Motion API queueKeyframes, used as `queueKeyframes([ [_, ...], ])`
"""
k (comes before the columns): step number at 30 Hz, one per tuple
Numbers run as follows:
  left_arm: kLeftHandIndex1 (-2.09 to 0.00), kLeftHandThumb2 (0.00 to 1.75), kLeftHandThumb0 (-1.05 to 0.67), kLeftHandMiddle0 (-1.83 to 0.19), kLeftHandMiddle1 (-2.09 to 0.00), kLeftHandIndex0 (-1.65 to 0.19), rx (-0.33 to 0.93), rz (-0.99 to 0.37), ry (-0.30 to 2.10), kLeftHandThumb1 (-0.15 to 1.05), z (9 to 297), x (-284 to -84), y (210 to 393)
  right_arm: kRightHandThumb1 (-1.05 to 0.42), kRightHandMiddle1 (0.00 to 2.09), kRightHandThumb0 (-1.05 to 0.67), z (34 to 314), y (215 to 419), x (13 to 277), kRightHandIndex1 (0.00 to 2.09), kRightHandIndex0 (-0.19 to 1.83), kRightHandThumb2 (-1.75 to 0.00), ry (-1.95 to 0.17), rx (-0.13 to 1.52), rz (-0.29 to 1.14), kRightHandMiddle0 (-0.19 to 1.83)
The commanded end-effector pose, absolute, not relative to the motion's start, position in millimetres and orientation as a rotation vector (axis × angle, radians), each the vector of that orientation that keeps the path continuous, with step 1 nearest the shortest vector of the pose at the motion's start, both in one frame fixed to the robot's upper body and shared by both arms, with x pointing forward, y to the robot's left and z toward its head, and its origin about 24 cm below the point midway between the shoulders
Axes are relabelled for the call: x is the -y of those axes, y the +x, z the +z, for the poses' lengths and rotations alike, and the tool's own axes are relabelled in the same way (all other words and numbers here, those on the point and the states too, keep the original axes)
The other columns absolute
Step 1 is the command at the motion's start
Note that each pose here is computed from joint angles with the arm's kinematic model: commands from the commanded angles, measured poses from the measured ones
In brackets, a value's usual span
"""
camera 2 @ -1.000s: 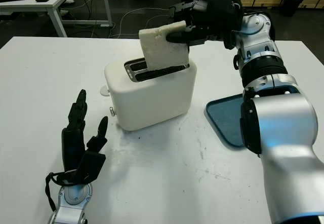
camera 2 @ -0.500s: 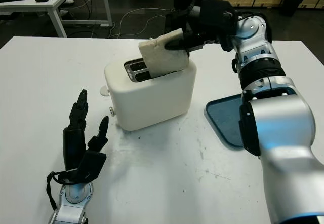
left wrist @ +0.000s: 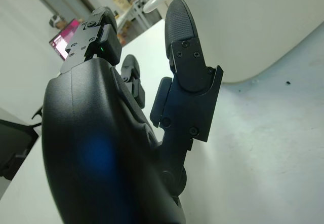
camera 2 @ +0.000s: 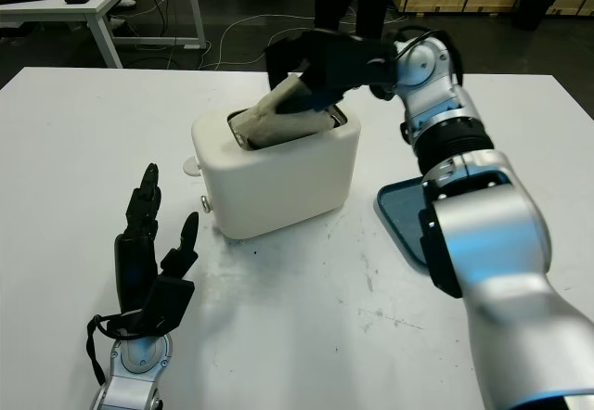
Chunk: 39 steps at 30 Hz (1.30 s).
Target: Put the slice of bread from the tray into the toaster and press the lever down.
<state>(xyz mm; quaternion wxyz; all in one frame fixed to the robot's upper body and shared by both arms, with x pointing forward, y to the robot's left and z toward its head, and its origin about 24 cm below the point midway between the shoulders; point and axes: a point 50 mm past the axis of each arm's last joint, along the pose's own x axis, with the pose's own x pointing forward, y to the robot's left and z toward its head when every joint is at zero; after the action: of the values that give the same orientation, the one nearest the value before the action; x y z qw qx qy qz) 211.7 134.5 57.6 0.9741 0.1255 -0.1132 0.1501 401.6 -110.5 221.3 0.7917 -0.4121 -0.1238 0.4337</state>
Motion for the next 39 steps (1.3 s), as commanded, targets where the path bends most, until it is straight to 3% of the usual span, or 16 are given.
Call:
queueKeyframes([
  [1,0.00,0.55,-0.54,-0.21,-0.04,-0.17,0.231,0.312,0.229,0.92,56.5,-131.0,212.0,-0.92,1.75,-0.49,214.6,399.3,107.3,1.75,1.07,-0.44,-0.880,0.291,0.938,0.83],
  [16,0.00,0.55,-0.53,-0.21,-0.04,-0.16,0.225,0.311,0.229,0.92,55.5,-130.8,211.6,-0.92,1.75,-0.48,216.3,398.3,110.0,1.75,1.05,-0.43,-0.896,0.356,0.884,0.80],
  [23,0.00,0.55,-0.54,-0.21,-0.03,-0.16,0.226,0.310,0.224,0.92,56.4,-133.4,211.1,-0.92,1.71,-0.47,219.7,394.4,118.2,1.75,0.93,-0.37,-1.096,0.522,0.751,0.66],
  [24,0.00,0.55,-0.54,-0.20,-0.03,-0.16,0.227,0.307,0.224,0.92,56.5,-133.9,210.9,-0.92,1.66,-0.48,219.9,393.5,119.6,1.75,0.90,-0.37,-1.143,0.547,0.735,0.65],
  [27,0.00,0.56,-0.54,-0.21,-0.03,-0.16,0.231,0.303,0.234,0.92,56.9,-135.2,211.3,-0.92,1.04,-0.60,220.4,394.0,124.6,1.53,0.46,-0.19,-1.276,0.560,0.706,0.78],
  [29,0.00,0.56,-0.54,-0.21,-0.04,-0.17,0.231,0.302,0.237,0.92,57.3,-135.8,211.4,-0.92,0.63,-0.66,221.1,394.1,126.8,1.27,0.34,-0.06,-1.358,0.571,0.691,0.87],
  [32,0.00,0.55,-0.55,-0.21,-0.04,-0.17,0.224,0.301,0.225,0.92,57.6,-136.6,211.5,-0.91,0.22,-0.76,222.5,394.2,127.9,0.98,0.23,-0.01,-1.524,0.589,0.679,0.88],
  [36,0.00,0.55,-0.54,-0.21,-0.04,-0.17,0.224,0.298,0.236,0.92,58.3,-137.4,210.9,-0.89,0.01,-0.81,222.9,394.1,126.8,0.47,0.14,0.00,-1.683,0.597,0.679,0.73],
  [39,-0.01,0.55,-0.54,-0.21,-0.04,-0.17,0.228,0.294,0.247,0.92,58.1,-138.4,211.7,-0.87,0.00,-0.80,222.1,394.2,126.1,0.34,0.10,0.00,-1.715,0.592,0.673,0.65],
])
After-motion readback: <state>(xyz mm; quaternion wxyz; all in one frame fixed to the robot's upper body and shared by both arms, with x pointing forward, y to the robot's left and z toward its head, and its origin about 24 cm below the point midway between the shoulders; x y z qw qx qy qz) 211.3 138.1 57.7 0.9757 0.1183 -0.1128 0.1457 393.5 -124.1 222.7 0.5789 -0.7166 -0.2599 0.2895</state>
